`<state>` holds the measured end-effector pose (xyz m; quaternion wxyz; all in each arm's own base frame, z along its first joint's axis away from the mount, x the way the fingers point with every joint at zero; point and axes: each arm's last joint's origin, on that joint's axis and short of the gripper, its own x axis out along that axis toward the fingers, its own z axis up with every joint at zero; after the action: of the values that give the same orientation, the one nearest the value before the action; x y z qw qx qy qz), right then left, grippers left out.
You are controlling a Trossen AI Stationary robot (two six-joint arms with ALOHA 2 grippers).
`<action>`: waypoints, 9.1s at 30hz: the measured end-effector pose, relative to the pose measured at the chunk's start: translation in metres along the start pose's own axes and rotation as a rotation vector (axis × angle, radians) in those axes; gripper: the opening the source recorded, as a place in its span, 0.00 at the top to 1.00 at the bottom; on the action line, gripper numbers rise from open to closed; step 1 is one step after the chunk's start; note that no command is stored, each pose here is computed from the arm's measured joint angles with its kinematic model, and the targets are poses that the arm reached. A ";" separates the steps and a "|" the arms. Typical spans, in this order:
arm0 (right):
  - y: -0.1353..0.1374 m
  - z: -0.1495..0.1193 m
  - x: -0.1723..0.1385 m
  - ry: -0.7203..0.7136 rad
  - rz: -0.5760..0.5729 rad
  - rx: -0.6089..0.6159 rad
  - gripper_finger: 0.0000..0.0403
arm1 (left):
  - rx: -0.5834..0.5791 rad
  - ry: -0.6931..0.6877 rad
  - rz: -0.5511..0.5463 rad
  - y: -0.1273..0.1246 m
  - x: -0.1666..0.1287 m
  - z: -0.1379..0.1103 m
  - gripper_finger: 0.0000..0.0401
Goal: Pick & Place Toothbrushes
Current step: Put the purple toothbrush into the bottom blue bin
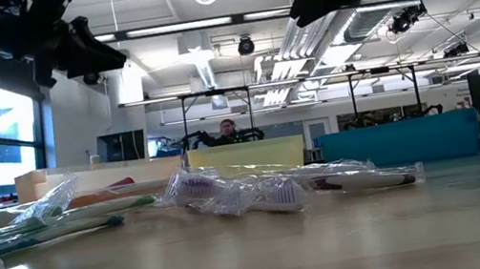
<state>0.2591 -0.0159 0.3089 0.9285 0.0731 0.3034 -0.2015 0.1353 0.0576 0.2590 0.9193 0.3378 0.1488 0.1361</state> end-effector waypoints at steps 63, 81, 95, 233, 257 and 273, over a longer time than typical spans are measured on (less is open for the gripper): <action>0.126 -0.044 0.065 0.402 0.174 -0.212 0.60 | -0.127 0.057 -0.062 -0.006 -0.001 -0.006 0.73; 0.167 -0.076 0.096 0.508 0.231 -0.162 0.65 | -0.128 0.077 -0.078 -0.007 -0.002 -0.007 0.73; 0.171 -0.086 0.116 0.497 0.212 -0.176 0.65 | -0.131 0.118 -0.112 -0.011 -0.002 -0.011 0.73; 0.216 -0.196 -0.092 0.341 -0.284 0.452 0.98 | -0.106 0.141 -0.093 -0.010 -0.002 -0.012 0.73; 0.233 -0.237 -0.089 0.400 -0.313 0.472 0.89 | -0.132 0.175 -0.090 -0.012 -0.003 -0.014 0.73; 0.230 -0.225 -0.090 0.461 -0.283 0.379 0.61 | -0.130 0.175 -0.089 -0.012 -0.003 -0.014 0.73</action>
<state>0.1689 0.2811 0.1844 0.7681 0.2455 0.4698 -0.3593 0.1292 0.0563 0.2416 0.9279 0.2574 0.2343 0.1336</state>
